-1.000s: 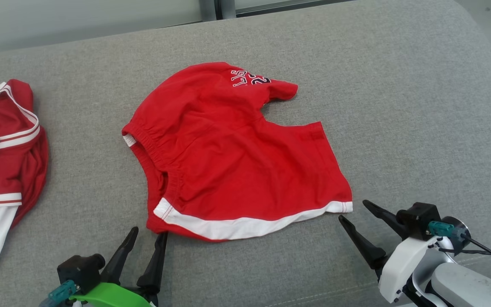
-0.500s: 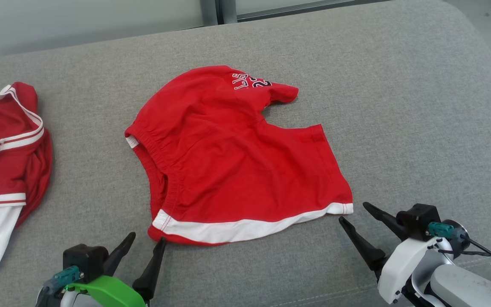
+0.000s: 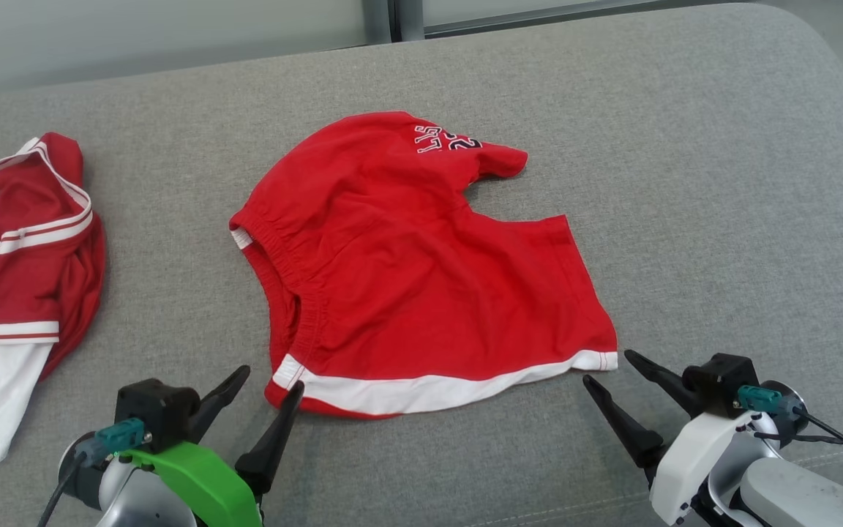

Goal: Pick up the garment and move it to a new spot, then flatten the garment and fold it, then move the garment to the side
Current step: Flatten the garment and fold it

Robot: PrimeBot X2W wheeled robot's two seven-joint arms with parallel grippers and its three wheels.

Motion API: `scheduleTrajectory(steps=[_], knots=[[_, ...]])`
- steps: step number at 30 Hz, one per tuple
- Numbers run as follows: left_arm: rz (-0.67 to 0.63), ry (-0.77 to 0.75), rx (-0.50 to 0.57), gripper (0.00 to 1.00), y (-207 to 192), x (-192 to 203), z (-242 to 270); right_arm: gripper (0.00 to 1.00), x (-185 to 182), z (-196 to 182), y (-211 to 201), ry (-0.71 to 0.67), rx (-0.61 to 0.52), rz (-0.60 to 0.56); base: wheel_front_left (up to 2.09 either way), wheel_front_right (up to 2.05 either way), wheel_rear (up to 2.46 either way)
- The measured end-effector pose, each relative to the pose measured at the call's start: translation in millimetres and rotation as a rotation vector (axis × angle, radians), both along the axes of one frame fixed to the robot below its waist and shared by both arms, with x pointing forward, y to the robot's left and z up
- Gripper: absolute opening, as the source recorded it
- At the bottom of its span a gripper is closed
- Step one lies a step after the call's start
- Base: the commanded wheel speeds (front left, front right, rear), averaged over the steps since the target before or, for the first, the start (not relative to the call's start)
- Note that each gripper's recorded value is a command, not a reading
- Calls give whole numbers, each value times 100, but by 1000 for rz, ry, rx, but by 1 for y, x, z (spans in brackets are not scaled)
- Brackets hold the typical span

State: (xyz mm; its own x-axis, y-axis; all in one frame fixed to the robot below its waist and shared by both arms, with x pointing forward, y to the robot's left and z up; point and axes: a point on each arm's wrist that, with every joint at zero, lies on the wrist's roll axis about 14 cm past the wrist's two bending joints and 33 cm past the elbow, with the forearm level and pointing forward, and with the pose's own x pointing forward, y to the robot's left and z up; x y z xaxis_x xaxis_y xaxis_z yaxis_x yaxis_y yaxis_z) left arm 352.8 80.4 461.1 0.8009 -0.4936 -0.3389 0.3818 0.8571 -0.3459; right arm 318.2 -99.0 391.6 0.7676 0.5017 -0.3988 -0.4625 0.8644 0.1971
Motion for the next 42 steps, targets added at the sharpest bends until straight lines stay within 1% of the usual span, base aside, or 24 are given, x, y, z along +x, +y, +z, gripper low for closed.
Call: scheduleTrajectory(steps=[5,10,13,17,23,24,25,27,28,29,30,31,32,33,34,36,41,42], knots=[[-38,26,20,100,-6,6,-3,100,1,1,2,-3,6,3,0,0,0],[-86,96,67,100,-8,5,-18,100,3,2,0,-8,10,-14,0,0,0],[-99,117,66,100,-11,11,-22,100,1,1,-1,1,15,-30,0,0,0],[-121,147,91,100,-12,16,-30,100,-1,-2,-6,12,13,-54,0,0,0],[-162,187,93,100,-21,12,-36,100,-2,-5,-16,19,-2,-84,0,0,0],[-164,192,93,92,-22,11,-37,100,-2,-5,-16,19,-3,-85,0,0,0],[-165,196,95,88,-21,11,-38,100,-2,-5,-17,18,-4,-86,0,0,0],[-168,208,99,65,-21,10,-40,100,-2,-5,-17,16,-5,-88,0,0,0],[-168,214,97,62,-21,9,-40,100,-2,-4,-17,16,-5,-88,0,0,0],[-169,219,97,50,-21,8,-41,100,-1,-4,-17,16,-5,-88,0,0,0],[-170,222,96,47,-21,8,-41,100,-1,-5,-17,16,-6,-88,0,0,0],[-172,228,96,40,-21,7,-42,100,-1,-5,-18,17,-7,-88,0,0,0],[-172,232,93,27,-21,7,-42,100,-1,-6,-18,18,-8,-87,0,0,0],[-171,234,92,18,-21,6,-42,100,-2,-6,-17,20,-8,-84,0,0,0],[-170,235,92,17,-21,6,-43,100,-2,-7,-17,22,-9,-83,0,0,0],[-167,240,83,20,-21,6,-43,100,-2,-8,-18,25,-13,-82,0,0,0],[-159,232,69,17,-23,9,-39,100,2,-9,-15,25,-11,-66,0,0,0],[-158,232,67,19,-23,9,-39,100,2,-10,-12,30,-6,-60,0,0,0]])
